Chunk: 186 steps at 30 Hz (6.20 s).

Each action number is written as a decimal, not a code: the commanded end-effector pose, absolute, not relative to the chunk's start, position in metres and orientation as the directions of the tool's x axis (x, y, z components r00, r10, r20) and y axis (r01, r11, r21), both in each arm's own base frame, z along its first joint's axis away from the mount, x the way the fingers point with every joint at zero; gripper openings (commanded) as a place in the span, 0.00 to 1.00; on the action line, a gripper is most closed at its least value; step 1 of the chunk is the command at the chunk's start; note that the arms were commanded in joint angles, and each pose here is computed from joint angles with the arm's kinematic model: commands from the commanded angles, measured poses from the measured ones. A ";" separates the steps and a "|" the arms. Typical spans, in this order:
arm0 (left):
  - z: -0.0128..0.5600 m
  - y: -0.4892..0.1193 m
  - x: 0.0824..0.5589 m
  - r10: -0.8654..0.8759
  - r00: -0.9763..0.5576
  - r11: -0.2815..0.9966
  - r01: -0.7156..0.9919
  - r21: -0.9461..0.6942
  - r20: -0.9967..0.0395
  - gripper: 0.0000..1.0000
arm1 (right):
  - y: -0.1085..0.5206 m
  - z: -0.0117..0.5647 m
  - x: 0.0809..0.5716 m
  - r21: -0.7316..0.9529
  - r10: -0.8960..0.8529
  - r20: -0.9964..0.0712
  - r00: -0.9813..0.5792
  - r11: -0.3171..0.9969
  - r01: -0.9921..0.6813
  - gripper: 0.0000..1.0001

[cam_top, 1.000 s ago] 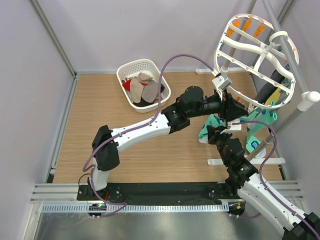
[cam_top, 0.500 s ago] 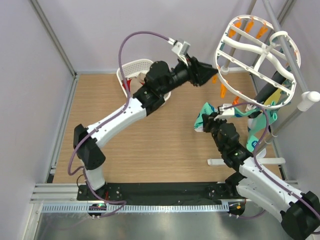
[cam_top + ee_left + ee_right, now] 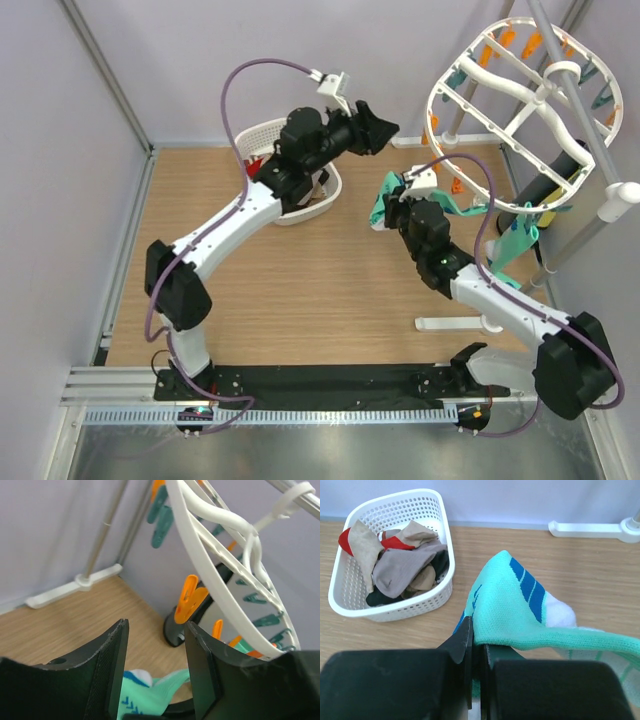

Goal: Remove the socks clipped to the hanger
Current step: Adjust the hanger on the clothesline.

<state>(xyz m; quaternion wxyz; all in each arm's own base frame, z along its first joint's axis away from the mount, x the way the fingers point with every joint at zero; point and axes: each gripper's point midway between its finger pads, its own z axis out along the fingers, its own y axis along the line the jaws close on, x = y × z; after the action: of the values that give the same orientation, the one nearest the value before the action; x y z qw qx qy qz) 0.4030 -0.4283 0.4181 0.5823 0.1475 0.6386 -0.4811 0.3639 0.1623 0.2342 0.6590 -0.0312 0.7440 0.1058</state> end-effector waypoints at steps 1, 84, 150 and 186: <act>0.504 -0.358 0.381 -0.454 -0.066 0.604 0.711 -0.362 -0.888 0.53 | 0.176 0.280 0.390 0.106 0.105 -0.994 -0.019 0.973 -0.205 0.01; 0.479 -0.356 0.448 -0.574 -0.232 0.363 0.787 -0.499 -0.785 0.73 | 0.066 0.445 0.232 0.123 0.103 -0.975 -0.197 0.988 -0.092 0.60; 0.452 -0.515 0.289 -0.508 -0.448 -0.085 0.876 -0.475 -0.735 0.69 | 0.030 0.480 0.233 -0.047 -0.031 -0.964 -0.263 0.997 0.056 0.81; 0.477 -0.480 0.396 -0.461 -0.682 -0.139 0.688 -0.713 -0.568 0.57 | 0.042 0.393 0.288 -0.284 -0.272 -0.829 -0.488 0.958 -0.051 0.70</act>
<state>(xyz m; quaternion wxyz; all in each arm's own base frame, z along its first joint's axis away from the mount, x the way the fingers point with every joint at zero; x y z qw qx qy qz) 0.4097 -0.5008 0.4421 0.3714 0.0871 0.5561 -0.7384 0.2676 0.0345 0.3922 0.4899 -0.0897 0.8575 -0.1288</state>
